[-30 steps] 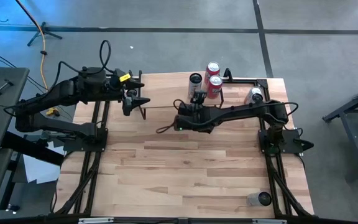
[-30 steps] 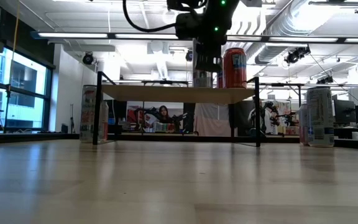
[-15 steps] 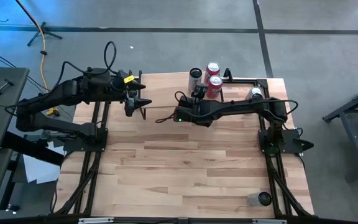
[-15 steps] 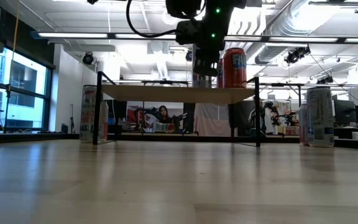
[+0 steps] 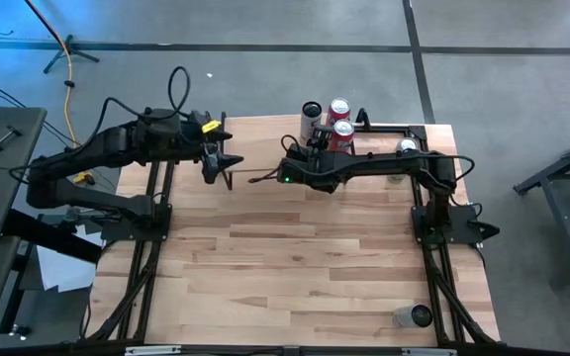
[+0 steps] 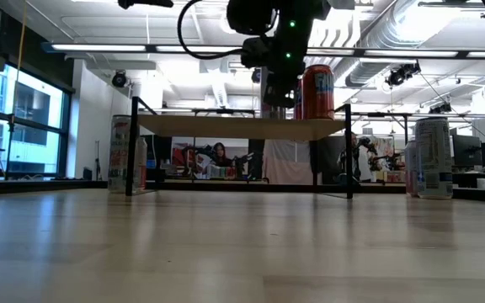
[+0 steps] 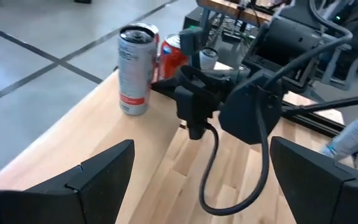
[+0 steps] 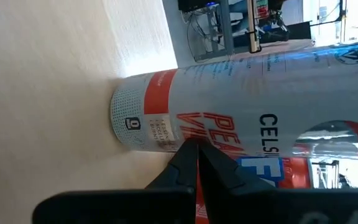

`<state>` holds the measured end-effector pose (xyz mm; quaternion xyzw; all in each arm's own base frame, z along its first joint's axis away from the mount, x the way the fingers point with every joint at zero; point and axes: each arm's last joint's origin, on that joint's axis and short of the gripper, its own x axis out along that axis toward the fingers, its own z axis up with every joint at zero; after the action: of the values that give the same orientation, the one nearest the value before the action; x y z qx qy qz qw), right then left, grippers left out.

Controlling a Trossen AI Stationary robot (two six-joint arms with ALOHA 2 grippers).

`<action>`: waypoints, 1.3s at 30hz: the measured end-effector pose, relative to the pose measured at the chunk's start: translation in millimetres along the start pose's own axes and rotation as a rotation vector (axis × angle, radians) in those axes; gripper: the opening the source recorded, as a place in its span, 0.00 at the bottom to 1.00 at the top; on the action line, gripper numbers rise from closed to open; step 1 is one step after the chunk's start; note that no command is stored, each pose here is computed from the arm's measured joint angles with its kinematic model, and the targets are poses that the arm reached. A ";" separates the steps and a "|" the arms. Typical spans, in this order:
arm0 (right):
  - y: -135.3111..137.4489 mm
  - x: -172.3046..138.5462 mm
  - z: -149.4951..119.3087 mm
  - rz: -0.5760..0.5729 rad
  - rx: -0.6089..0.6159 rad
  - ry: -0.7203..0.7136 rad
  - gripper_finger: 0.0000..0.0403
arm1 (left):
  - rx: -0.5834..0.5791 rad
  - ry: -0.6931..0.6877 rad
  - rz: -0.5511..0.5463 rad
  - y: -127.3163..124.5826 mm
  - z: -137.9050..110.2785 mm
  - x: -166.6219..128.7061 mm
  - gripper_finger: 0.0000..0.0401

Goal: Place canned beverage on shelf
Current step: Put the bottom black orange soda can on the shelf

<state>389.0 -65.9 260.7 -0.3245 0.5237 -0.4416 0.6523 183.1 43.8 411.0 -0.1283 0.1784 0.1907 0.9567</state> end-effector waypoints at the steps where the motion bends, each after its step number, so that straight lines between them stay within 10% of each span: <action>1: 0.5 -0.8 0.1 0.006 -0.001 -0.003 0.00 | 0.005 -0.011 0.009 0.6 0.4 -2.7 0.84; 15: 3.8 -29.1 30.6 0.053 -0.098 -0.255 0.00 | 0.016 -0.117 0.125 7.5 3.6 -30.3 0.84; 39: -31.8 35.0 22.7 -0.066 -0.141 -0.080 0.00 | 0.000 -0.098 0.129 7.2 2.6 -25.6 0.84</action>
<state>405.7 -111.5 280.4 -0.4040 0.5162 -0.4114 0.6332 158.8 42.8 422.1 -0.1073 0.1391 0.2579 0.9501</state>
